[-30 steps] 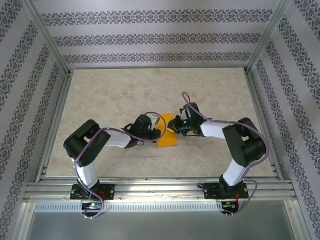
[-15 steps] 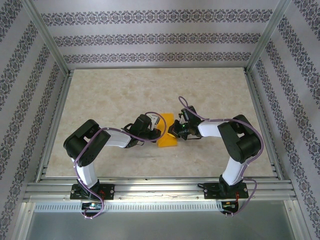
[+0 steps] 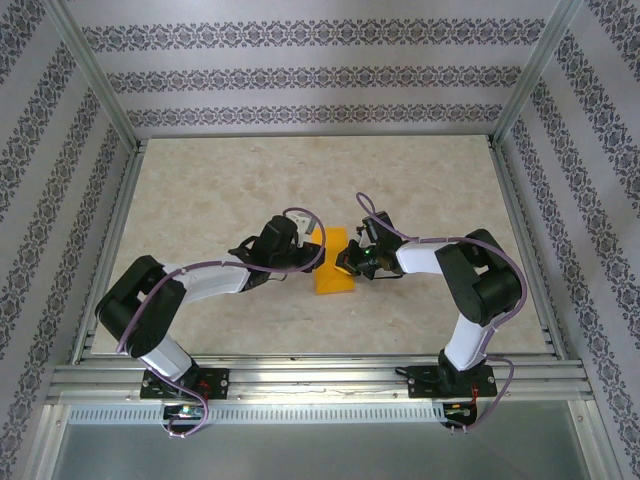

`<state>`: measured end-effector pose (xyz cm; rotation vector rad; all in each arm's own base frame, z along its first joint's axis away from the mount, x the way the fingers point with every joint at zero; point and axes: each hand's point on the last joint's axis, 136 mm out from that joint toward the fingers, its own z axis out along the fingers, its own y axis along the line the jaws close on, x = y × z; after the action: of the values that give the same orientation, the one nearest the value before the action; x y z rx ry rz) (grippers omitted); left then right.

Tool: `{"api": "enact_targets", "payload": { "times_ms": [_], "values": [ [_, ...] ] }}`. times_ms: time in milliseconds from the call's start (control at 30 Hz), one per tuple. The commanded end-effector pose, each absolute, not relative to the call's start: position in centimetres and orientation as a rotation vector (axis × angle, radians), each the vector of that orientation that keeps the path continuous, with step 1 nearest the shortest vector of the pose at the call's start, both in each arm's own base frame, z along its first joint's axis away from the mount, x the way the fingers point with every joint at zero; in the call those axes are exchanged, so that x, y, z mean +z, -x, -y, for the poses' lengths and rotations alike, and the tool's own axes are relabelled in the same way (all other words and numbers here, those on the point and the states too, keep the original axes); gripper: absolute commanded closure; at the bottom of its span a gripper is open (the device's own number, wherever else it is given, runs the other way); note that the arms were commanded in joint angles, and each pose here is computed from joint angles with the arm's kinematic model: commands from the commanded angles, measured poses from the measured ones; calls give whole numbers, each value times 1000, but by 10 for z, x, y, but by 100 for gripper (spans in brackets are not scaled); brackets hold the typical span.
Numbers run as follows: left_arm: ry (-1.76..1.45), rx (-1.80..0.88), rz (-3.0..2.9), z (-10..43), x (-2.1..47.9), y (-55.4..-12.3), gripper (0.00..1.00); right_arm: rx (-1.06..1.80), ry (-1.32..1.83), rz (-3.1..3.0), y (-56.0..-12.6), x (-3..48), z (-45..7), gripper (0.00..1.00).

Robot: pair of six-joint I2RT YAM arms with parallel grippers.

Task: Fold a paper plane with a square sheet of paper (pick it up from the middle)
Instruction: Fold the triangle a second time at the center of the table.

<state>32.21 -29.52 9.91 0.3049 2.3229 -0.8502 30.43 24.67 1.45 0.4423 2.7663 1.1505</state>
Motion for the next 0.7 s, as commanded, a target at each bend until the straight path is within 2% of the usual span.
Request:
{"api": "enact_targets", "payload": {
  "times_ms": [0,100,200,667],
  "values": [
    [-262,-1025,-2448,307,98,-304,84,1013,-524,-2862,-289,-16,-228,100],
    [-273,-1195,-2505,325,92,-288,96,1019,-523,-2860,-289,-15,-229,100],
    [-246,-1255,-2551,331,82,-279,100,1018,-526,-2860,-289,-15,-228,100],
    [-223,-1139,-2755,329,32,-266,100,1021,-522,-2858,-289,-13,-229,100]
  ]
}}
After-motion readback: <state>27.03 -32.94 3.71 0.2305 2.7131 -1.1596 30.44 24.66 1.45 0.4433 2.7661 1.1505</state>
